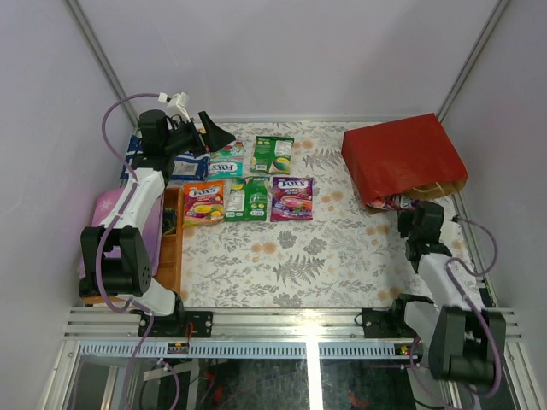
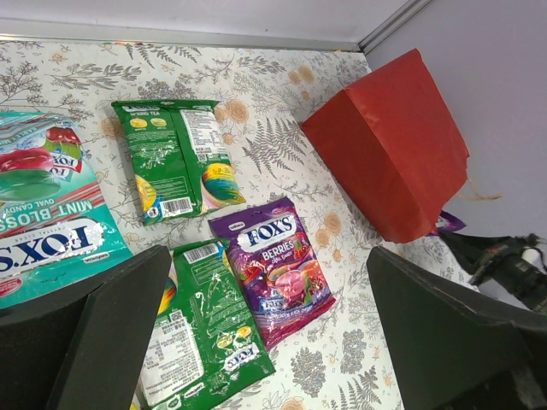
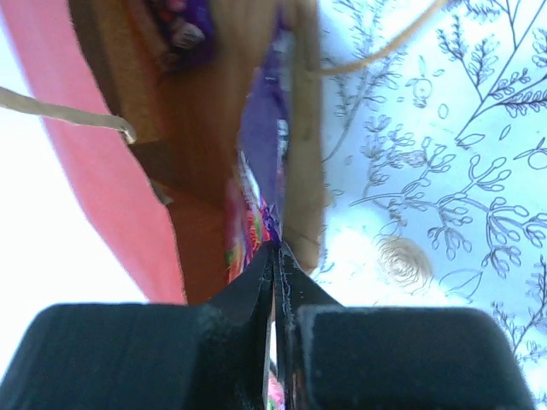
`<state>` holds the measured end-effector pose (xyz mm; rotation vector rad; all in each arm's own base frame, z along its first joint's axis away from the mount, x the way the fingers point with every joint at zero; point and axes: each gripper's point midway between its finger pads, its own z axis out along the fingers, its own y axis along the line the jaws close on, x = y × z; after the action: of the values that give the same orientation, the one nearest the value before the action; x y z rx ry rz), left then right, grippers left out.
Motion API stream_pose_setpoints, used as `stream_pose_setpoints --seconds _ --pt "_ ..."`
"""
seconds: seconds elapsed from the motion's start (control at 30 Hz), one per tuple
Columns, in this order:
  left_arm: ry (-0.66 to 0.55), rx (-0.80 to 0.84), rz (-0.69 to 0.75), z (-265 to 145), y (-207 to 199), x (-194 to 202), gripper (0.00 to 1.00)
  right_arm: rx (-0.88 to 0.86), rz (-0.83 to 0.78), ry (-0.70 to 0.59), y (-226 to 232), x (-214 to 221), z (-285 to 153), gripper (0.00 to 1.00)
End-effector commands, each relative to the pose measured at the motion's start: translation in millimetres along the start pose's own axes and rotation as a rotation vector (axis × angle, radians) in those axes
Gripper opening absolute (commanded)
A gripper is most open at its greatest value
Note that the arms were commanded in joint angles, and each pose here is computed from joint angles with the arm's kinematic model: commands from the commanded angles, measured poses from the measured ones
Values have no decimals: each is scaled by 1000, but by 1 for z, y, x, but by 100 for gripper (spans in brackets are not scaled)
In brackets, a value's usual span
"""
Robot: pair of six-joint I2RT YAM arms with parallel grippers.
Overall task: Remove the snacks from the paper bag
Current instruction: Take out the snack from the paper bag, then place the snack at the center of the board.
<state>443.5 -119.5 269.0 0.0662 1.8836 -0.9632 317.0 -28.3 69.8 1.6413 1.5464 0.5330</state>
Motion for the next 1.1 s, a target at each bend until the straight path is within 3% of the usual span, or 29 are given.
stream_pose_setpoints --seconds 0.0,0.17,0.3,0.47,0.63,0.9,1.07 --pt "-5 15 11 -3 -2 -4 100 -53 -76 -132 27 -34 -40 0" --pt "-3 21 6 -2 -2 -3 100 -63 -180 -255 50 -66 -83 0" --pt "-1 27 2 -1 -2 -3 100 8 -256 -202 61 -63 -94 0" --pt "-2 29 1 -1 -3 -3 100 254 -333 -108 62 -61 -102 0" --pt "-4 32 1 -1 -5 -4 100 330 -371 -129 73 -66 -120 0" --pt "-4 35 -5 -1 -5 -5 100 205 -476 -48 106 -12 -154 0" --pt "4 42 -10 -1 -5 -3 100 59 -585 87 149 52 -169 0"
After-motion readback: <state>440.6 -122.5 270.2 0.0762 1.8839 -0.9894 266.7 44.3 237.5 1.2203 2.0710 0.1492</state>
